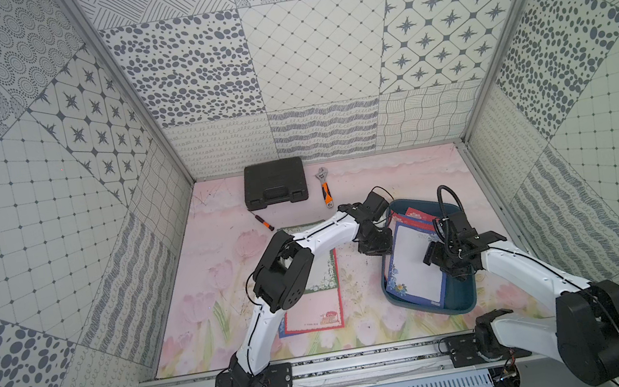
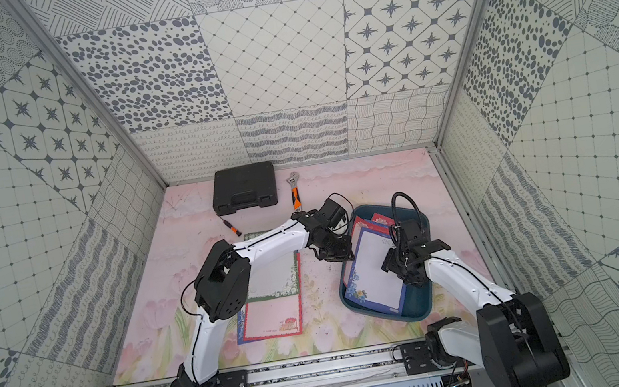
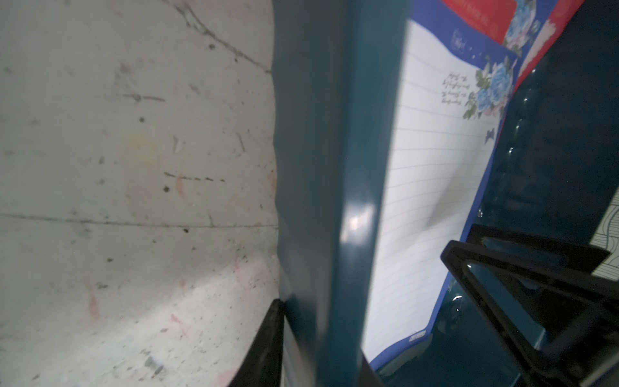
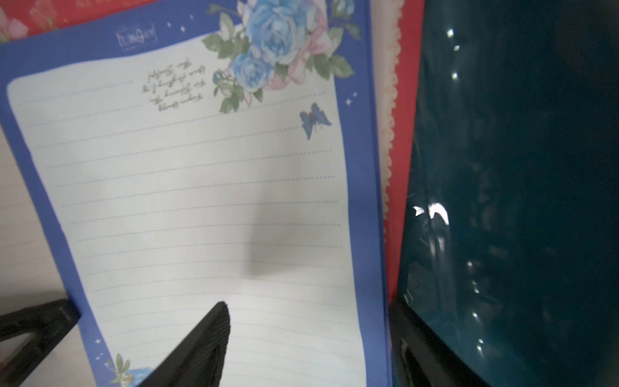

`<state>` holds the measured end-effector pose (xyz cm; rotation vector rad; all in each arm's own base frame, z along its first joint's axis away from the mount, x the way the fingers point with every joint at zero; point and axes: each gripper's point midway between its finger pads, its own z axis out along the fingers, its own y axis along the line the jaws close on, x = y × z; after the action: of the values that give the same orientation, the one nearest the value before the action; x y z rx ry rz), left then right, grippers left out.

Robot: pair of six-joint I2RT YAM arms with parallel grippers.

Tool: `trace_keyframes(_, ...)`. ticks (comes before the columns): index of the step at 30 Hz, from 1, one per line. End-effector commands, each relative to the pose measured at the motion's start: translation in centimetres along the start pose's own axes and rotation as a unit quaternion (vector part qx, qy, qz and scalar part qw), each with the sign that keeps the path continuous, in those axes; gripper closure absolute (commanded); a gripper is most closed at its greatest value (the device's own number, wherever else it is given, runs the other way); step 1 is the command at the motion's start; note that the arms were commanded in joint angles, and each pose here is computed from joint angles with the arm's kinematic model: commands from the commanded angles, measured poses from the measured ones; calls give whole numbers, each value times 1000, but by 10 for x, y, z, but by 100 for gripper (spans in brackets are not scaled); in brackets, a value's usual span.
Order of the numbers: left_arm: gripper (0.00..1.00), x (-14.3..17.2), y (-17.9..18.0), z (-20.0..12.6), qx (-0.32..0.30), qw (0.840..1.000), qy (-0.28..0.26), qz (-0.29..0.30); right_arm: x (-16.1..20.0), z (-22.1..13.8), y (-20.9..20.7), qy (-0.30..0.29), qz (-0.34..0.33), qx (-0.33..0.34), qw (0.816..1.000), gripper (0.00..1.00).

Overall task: Take out the stationery paper from the storage box
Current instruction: Pick up the stationery paper from the storage box.

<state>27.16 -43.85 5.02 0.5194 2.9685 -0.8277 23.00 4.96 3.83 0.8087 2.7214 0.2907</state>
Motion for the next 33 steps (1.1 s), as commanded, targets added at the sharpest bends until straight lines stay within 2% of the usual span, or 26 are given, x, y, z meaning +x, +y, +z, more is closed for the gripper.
trace_keyframes(1,77,10,0,7,-3,1000,19,-2,-6,-4,2,-16,-5,-6,1000,24)
trace_keyframes(12,77,11,-3,8,-2,1000,19,-2,-6,-5,3,-17,-8,-10,1000,26)
trace_keyframes(17,77,12,-3,7,-2,1000,20,-1,-7,-7,0,-22,-7,-1,1000,20)
trace_keyframes(25,77,12,-3,8,-2,1000,19,-1,-9,-8,4,-23,-10,-12,1000,27)
trace_keyframes(33,77,12,-5,8,0,1000,20,1,-7,-5,1,-20,-7,-5,1000,24)
